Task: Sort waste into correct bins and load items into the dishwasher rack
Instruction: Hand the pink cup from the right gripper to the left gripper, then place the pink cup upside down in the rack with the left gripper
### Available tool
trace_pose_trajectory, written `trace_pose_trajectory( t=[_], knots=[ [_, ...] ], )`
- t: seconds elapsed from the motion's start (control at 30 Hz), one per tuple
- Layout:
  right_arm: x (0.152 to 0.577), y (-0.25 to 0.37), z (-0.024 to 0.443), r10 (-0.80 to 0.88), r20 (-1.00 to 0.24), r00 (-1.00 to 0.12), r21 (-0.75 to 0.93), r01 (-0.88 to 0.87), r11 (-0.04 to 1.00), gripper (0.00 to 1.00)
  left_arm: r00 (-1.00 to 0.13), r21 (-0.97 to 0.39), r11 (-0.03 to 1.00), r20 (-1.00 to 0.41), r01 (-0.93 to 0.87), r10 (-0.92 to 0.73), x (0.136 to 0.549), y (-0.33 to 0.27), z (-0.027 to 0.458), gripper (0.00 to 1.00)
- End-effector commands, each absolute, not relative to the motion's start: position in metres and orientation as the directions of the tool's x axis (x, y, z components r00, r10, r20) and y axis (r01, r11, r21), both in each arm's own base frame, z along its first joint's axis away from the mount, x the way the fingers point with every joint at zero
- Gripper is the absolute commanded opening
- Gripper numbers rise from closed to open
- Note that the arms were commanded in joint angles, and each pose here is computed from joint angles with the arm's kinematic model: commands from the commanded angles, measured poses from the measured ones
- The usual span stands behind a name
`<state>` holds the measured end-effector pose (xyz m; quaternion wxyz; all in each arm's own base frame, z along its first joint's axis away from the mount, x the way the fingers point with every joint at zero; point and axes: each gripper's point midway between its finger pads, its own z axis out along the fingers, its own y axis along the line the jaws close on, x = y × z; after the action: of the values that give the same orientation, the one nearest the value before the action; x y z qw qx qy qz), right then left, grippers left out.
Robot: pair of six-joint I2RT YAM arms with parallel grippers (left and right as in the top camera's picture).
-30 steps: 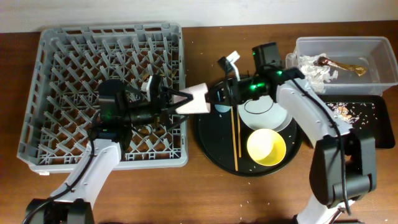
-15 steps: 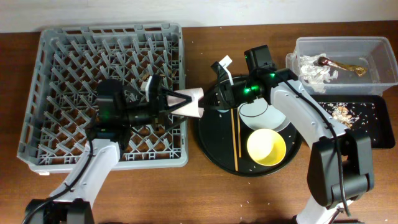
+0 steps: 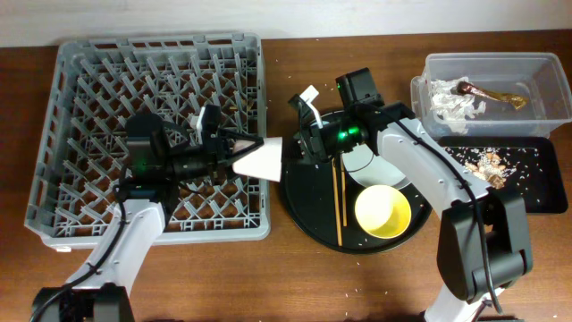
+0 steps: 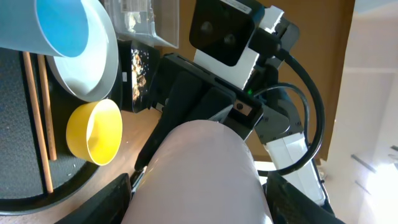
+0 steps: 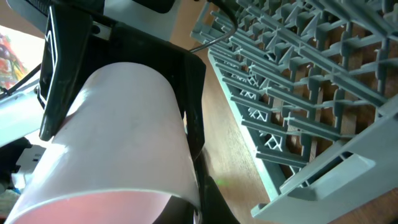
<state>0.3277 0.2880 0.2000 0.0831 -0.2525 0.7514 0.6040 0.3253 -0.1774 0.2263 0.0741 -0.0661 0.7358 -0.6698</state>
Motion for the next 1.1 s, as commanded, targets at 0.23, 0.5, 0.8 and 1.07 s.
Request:
trace_pose_trajectory(
  t=[0.23,0.5,0.8,1.07],
  knots=[
    [0.366,0.255,0.192,-0.167,-0.413,-0.895,0.855,-0.444,0.267,0.77,-0.956,-0.972,0.083,-0.231,0.219,-0.18,0.33,-0.172,0.25,0.38],
    [0.394,0.183,0.21,-0.021,-0.472,-0.881,0.766,-0.421,0.486,0.9,-0.796,-0.917,0.395,-0.283,0.061,-0.535,0.397,-0.109,0.198,0.39],
    [0.4,0.158,0.199,-0.003,-0.486,-0.874,0.644,-0.361,0.674,0.94,-0.883,-0.203,0.961,-0.394,-0.187,-0.255,0.348,-0.077,0.193,0.39],
    [0.4,0.154,0.194,-0.003,-0.478,-0.878,0.625,-0.343,0.702,0.85,-0.972,0.044,0.994,-0.216,-0.104,-0.093,0.357,-0.112,0.084,0.39]
  ],
)
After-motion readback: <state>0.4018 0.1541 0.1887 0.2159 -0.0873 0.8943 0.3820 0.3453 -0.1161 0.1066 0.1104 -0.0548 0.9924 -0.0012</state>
